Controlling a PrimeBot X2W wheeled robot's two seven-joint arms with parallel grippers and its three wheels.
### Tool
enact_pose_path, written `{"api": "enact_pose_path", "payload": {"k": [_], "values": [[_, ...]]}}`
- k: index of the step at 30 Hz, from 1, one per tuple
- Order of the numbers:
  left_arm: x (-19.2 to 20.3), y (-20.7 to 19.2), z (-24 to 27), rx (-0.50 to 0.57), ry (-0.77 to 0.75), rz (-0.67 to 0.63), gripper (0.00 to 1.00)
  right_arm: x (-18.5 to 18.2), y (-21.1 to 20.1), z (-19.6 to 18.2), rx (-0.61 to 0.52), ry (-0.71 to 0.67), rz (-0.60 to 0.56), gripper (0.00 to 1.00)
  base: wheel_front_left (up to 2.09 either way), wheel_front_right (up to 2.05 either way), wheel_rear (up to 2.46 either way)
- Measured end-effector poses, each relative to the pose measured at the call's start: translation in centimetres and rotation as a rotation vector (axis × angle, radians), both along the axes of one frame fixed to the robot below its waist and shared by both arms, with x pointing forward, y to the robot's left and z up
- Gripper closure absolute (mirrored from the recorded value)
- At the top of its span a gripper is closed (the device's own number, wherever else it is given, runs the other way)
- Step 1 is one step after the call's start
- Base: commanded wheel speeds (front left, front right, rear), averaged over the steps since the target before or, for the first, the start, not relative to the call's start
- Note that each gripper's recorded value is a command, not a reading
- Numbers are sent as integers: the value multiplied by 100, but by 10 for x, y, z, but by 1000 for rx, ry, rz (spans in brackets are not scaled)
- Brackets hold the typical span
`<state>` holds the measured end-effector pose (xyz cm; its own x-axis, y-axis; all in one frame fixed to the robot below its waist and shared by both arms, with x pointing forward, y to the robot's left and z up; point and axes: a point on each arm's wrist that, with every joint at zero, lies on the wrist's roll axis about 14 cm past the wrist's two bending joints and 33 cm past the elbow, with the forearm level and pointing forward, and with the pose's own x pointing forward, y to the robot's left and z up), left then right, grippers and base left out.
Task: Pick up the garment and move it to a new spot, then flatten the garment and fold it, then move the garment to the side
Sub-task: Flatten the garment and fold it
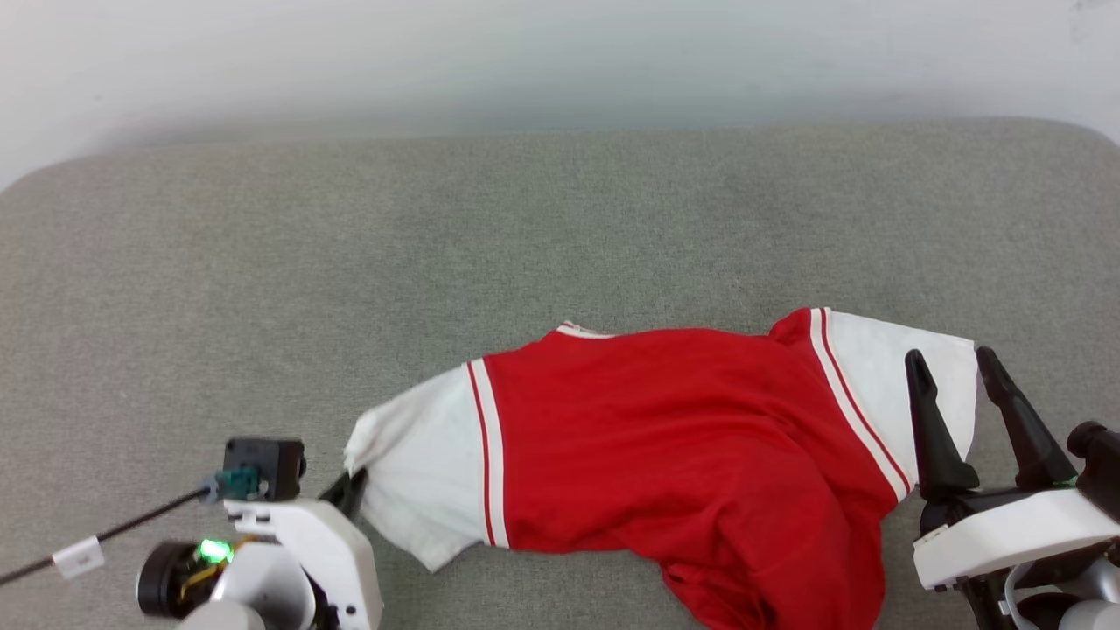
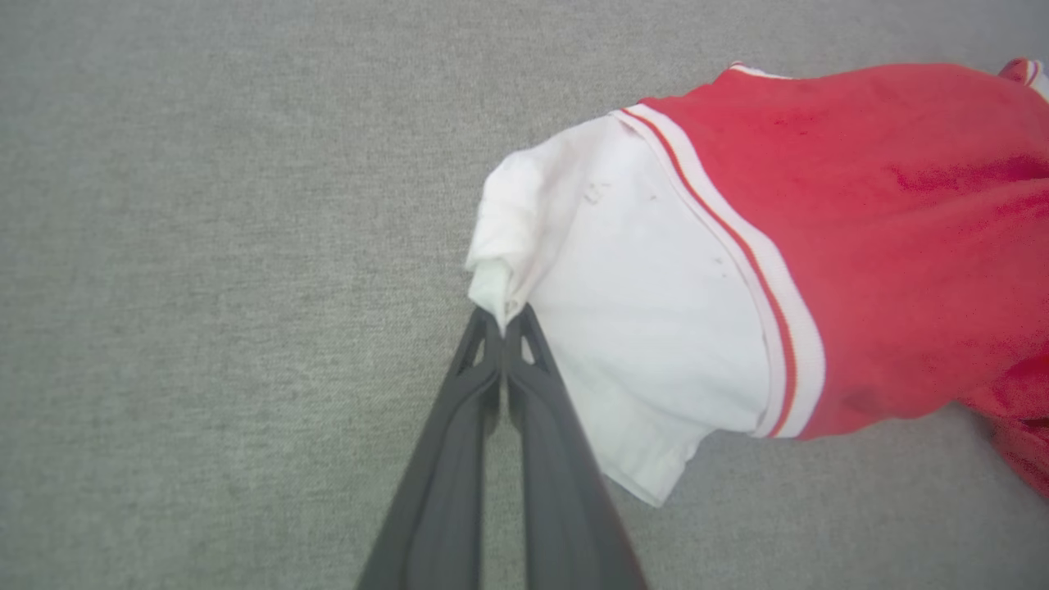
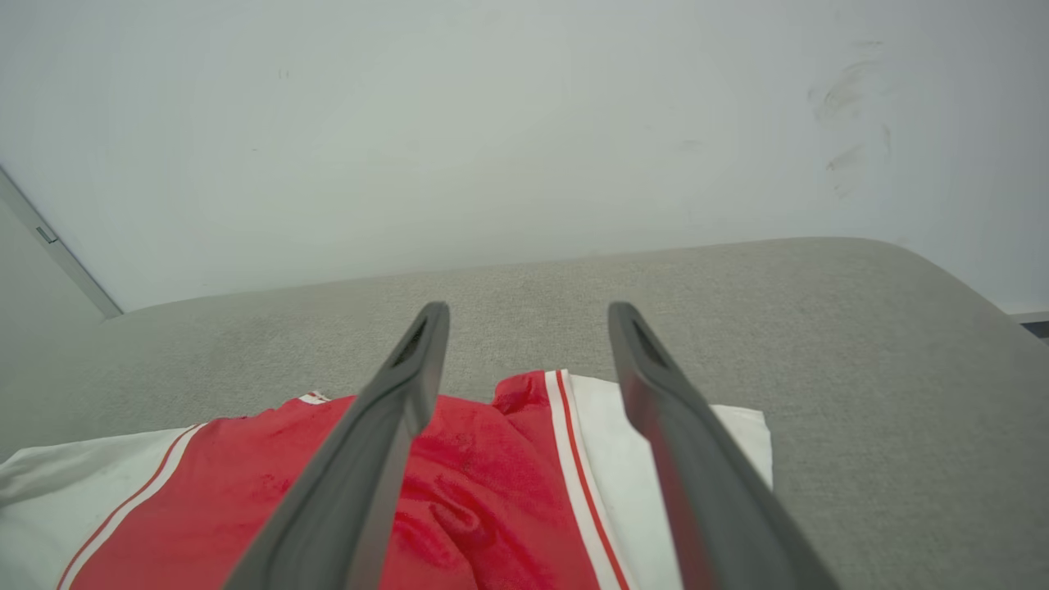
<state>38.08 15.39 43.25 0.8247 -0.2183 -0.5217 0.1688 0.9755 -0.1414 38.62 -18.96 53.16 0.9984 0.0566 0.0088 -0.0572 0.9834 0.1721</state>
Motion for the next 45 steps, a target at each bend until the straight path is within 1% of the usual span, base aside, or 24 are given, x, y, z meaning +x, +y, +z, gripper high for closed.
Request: {"api": "enact_pose_path", "payload": {"k": [2,4,7,8,9,10,12,18,20,22,24,26,30,38,42,45], "values": [[-10,2,-9,-20,32,26,100,-2,0,1,1,3,1,0,0,0,0],[-20,-3,-20,-61,74,39,100,-4,0,4,1,-1,1,0,0,0,0],[-26,-6,-32,-80,101,59,100,-7,-2,7,0,-5,-5,0,0,0,0],[-26,-6,-34,-81,98,60,76,-8,-3,8,0,-6,-7,0,0,0,0],[-25,-5,-34,-79,87,67,24,-9,-4,8,-1,-7,-10,0,0,0,0],[-23,-6,-31,-86,65,70,0,-11,-6,9,-1,-5,-14,0,0,0,0],[-16,-7,-22,-86,2,75,0,-14,-9,10,-3,-5,-22,0,0,0,0],[8,3,29,-51,-281,103,0,-20,-12,16,-5,-17,-30,0,0,0,0],[11,5,44,-42,-349,111,0,-21,-12,21,-9,-28,-29,0,0,0,0],[12,8,56,-36,-397,118,0,-22,-11,24,-10,-35,-27,0,0,0,0],[11,9,61,-28,-406,113,0,-23,-11,27,-11,-44,-24,0,0,0,0],[11,12,58,-5,-367,87,0,-21,-9,27,-12,-38,-18,0,0,0,0],[14,9,44,15,-223,-6,0,-17,-4,21,-12,-18,-5,0,0,0,0],[2,6,-23,49,211,-149,0,0,3,5,-11,23,17,0,0,0,0],[-9,2,-51,57,369,-198,0,3,-3,-9,-7,61,-1,0,0,0,0],[-10,-1,-62,63,447,-229,0,4,-6,-14,-4,70,-14,0,0,0,0]]}}
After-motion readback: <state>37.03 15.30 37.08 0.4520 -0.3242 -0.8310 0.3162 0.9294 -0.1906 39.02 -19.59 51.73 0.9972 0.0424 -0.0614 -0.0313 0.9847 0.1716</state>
